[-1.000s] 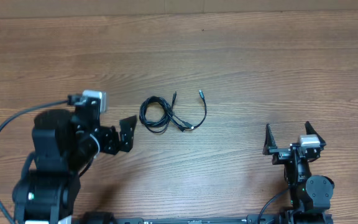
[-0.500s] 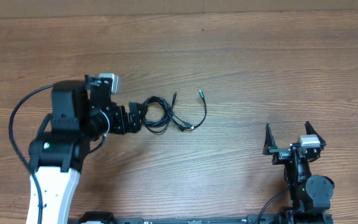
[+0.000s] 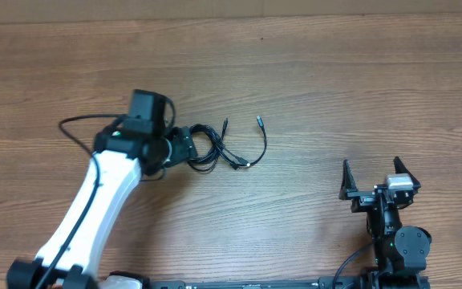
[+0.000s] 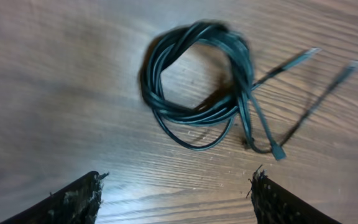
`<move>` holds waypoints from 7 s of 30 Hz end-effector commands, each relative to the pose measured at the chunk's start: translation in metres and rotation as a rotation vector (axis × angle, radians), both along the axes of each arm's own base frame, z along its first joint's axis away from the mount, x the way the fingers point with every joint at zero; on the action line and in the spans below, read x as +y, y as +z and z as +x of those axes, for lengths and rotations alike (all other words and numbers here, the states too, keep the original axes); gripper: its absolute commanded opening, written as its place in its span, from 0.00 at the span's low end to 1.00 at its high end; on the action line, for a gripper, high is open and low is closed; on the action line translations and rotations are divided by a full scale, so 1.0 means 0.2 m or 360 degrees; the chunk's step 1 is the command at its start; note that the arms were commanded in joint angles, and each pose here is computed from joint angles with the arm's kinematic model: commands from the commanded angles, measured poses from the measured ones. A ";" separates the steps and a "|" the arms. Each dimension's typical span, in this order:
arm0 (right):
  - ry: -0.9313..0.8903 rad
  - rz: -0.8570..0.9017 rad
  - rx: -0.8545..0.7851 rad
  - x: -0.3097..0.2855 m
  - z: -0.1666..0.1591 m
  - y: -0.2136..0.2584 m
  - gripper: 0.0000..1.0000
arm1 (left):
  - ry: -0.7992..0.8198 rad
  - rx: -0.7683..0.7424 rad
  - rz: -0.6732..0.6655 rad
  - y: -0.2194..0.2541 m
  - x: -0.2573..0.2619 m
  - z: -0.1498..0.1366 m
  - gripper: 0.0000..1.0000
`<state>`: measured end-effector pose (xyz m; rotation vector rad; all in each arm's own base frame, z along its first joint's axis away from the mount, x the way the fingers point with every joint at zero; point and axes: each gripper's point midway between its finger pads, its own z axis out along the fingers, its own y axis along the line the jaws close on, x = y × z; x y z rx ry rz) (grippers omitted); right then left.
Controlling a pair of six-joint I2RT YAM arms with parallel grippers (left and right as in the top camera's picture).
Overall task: Untangle cables
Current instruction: 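Reach the left gripper forward to the black cable bundle, then grasp the coiled black cables with the left gripper and lift, then raise the held cable bundle with the left gripper, letting ends hang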
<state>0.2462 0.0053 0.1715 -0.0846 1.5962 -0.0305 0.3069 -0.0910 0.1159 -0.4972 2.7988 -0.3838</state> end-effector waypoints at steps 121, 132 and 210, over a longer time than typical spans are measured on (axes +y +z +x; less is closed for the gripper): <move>-0.0003 -0.0006 -0.0005 0.00 0.00 -0.01 1.00 | -0.0491 0.0630 -0.0166 -0.26 -0.83 -0.18 0.79; -0.0003 -0.0006 -0.0005 0.00 0.00 -0.01 1.00 | -0.0587 0.0401 -0.0019 -0.36 -0.96 -0.12 0.63; -0.0003 -0.0006 -0.0005 0.00 0.00 -0.01 1.00 | -0.1304 0.0039 0.0030 -0.15 -1.06 0.18 0.04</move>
